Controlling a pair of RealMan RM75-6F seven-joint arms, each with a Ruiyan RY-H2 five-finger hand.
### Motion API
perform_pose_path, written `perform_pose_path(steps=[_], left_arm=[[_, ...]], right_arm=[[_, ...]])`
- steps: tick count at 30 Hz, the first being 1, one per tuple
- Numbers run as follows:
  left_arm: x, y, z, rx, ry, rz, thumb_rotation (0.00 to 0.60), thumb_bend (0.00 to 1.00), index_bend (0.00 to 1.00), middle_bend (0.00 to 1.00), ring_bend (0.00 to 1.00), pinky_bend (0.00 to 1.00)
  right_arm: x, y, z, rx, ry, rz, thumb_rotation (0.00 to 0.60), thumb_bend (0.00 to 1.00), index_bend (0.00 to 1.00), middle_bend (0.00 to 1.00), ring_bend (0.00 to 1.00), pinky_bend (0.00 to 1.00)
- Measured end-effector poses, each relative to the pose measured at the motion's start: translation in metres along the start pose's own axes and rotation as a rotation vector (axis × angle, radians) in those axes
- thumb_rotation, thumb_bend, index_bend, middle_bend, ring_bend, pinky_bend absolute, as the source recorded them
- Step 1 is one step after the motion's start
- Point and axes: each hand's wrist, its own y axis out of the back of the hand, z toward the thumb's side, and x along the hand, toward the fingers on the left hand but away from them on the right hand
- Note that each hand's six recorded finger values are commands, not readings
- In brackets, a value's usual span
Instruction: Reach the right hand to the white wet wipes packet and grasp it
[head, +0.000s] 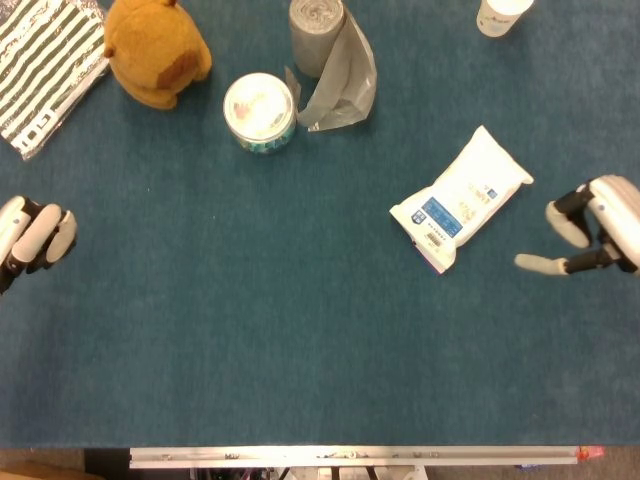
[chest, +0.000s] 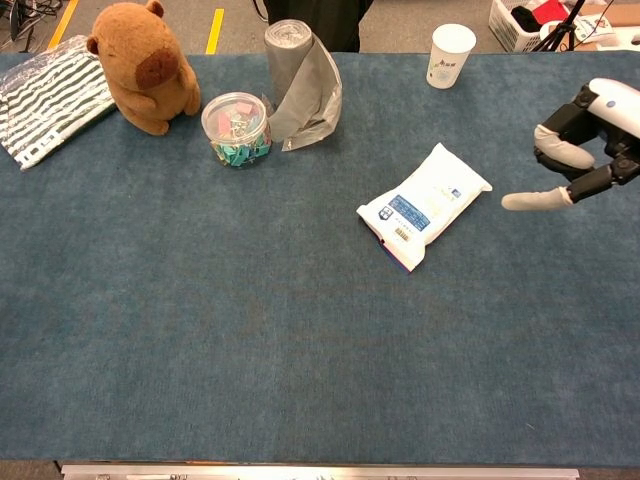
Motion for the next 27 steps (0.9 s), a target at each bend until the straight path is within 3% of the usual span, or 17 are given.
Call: perform_pose_path(steps=[2, 4, 6, 10, 15, 18, 27], left_arm=[[0.001, -0.002, 0.001, -0.027, 0.002, -0.018, 0.0, 0.0, 0.96, 1.0, 0.9, 0.97], [0.002, -0.003, 0.002, -0.047, 0.004, -0.031, 0.0, 0.0, 0.98, 1.0, 0.92, 0.98], [0.003, -0.005, 0.003, -0.062, 0.005, -0.044, 0.0, 0.0, 1.0, 1.0, 0.95, 1.0], [0.002, -0.005, 0.003, -0.065, 0.006, -0.055, 0.0, 0.0, 1.0, 1.0, 0.99, 1.0], [0.001, -0.004, 0.003, -0.08, 0.006, -0.052, 0.0, 0.0, 1.0, 1.0, 1.0, 1.0], [0.001, -0.005, 0.004, -0.089, 0.006, -0.055, 0.0, 0.0, 1.0, 1.0, 1.0, 1.0], [0.002, -0.011, 0.009, -0.145, 0.003, -0.103, 0.0, 0.0, 1.0, 1.0, 1.0, 1.0]], right_arm=[[-0.005, -0.005, 0.006, -0.043, 0.015, 0.027, 0.577, 0.0, 1.0, 1.0, 0.98, 0.88], [-0.01, -0.011, 0.012, -0.086, 0.029, 0.057, 0.509, 0.0, 1.0, 1.0, 1.0, 0.92], [-0.015, -0.015, 0.017, -0.12, 0.042, 0.081, 0.396, 0.0, 1.0, 1.0, 1.0, 0.98], [-0.023, -0.026, 0.027, -0.177, 0.061, 0.136, 0.193, 0.0, 1.0, 1.0, 1.0, 1.0], [-0.026, -0.036, 0.032, -0.193, 0.057, 0.189, 0.033, 0.0, 1.0, 1.0, 1.0, 1.0], [-0.027, -0.039, 0.033, -0.175, 0.052, 0.209, 0.0, 0.0, 1.0, 1.0, 1.0, 1.0], [-0.032, -0.052, 0.045, -0.231, 0.071, 0.281, 0.0, 0.0, 1.0, 1.0, 1.0, 1.0]])
